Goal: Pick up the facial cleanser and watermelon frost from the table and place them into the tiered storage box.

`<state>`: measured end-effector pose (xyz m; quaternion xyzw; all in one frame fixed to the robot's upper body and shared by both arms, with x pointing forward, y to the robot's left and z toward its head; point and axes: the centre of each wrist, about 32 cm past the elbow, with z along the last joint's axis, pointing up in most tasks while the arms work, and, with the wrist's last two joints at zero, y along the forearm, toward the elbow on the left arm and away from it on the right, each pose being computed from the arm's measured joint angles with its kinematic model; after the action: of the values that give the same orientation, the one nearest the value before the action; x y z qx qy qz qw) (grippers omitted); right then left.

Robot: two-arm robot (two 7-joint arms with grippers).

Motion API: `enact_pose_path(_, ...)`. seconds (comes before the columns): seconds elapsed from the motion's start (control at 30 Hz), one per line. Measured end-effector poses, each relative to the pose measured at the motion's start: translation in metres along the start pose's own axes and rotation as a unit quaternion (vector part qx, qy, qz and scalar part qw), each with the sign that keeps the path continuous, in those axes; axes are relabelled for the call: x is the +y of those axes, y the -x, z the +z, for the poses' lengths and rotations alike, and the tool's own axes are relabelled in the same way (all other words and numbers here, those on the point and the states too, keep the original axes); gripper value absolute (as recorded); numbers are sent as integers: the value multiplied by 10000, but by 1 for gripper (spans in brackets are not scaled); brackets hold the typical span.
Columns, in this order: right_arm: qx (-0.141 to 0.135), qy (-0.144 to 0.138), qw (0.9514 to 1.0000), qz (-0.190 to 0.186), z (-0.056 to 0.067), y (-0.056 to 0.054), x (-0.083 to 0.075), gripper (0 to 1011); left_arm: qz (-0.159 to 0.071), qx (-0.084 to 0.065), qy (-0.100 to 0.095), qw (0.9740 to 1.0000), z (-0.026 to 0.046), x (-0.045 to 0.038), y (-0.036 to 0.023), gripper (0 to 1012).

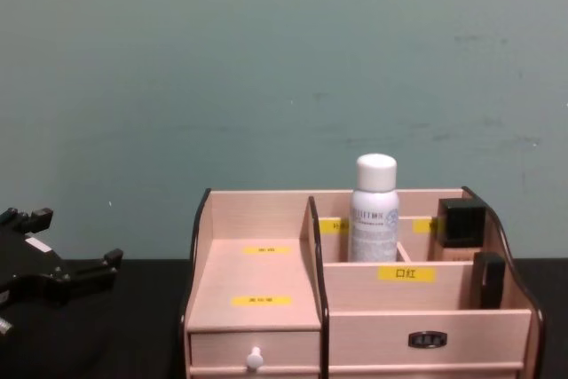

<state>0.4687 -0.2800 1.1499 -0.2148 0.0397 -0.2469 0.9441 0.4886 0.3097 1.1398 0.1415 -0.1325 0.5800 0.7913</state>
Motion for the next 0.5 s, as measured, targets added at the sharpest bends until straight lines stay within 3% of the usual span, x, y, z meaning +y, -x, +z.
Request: enact_pose_path(0.5, 96, -157, 9998, -10, 77, -2, -76, 735, 0, 0, 0, 10000, 0, 0, 0, 1001)
